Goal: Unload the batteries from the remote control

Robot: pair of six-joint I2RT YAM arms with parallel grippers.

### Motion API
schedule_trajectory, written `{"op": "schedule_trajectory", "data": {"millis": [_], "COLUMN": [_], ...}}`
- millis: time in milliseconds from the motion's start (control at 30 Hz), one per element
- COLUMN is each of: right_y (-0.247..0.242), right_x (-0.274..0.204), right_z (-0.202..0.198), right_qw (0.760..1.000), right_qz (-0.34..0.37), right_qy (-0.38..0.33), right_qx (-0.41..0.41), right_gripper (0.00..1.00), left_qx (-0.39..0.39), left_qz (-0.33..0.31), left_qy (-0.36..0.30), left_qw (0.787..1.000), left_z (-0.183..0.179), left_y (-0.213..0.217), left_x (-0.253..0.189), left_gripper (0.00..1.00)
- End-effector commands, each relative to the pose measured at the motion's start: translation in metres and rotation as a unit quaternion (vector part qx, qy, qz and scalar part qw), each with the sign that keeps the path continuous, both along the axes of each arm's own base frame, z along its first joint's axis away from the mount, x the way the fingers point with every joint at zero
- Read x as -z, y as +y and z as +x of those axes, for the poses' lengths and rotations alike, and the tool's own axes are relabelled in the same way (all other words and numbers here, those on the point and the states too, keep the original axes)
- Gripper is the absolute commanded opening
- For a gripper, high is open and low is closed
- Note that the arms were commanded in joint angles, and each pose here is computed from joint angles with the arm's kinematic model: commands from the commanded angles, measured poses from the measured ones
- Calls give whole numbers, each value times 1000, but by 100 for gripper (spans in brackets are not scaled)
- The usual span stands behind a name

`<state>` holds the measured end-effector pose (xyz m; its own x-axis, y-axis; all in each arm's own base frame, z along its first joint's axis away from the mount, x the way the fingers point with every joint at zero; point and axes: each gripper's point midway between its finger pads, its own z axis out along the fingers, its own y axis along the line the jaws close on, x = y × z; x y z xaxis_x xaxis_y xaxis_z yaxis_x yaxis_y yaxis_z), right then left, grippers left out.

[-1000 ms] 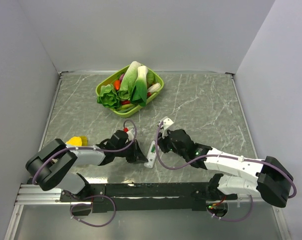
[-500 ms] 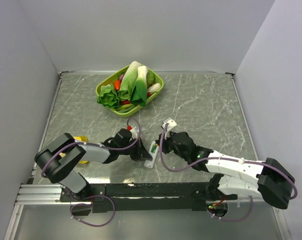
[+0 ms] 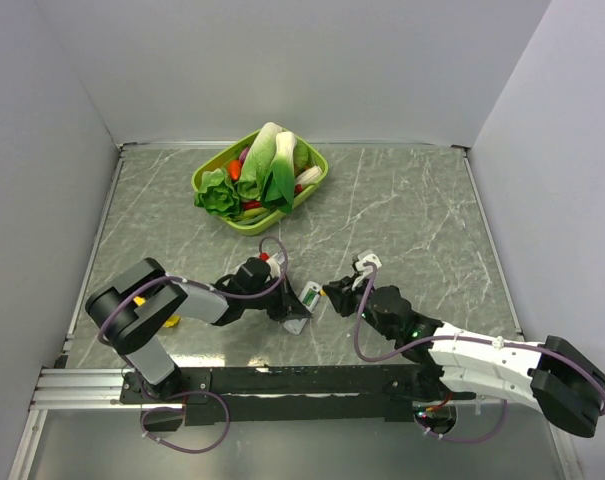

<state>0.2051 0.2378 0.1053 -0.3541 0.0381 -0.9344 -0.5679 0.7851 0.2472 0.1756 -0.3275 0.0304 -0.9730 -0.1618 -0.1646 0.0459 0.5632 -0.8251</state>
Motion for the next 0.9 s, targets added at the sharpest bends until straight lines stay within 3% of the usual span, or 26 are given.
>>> {"op": "schedule_trajectory", "data": {"millis": [0, 167, 300, 600, 867], "right_y": [-3, 3, 10, 23, 15], "right_x": [50, 42, 41, 42, 41], "right_z": [-35, -31, -28, -25, -27], "right_qw": [994, 990, 985, 982, 992], "right_qz": [-46, -88, -122, -129, -57], "right_qy": [82, 87, 98, 115, 97], "right_qx": [-50, -61, -75, -81, -57], "right_gripper": [0, 0, 0, 0, 0], "left_qx": [-44, -34, -46, -42, -49], "left_qz": [149, 118, 146, 157, 194], "left_qy": [57, 17, -8, 37, 78], "left_qw": [986, 992, 988, 986, 977], "left_z": [-17, -2, 15, -1, -16], "left_y": [55, 39, 48, 62, 77], "left_x": [72, 38, 21, 52, 86], "left_gripper": [1, 1, 1, 1, 1]}}
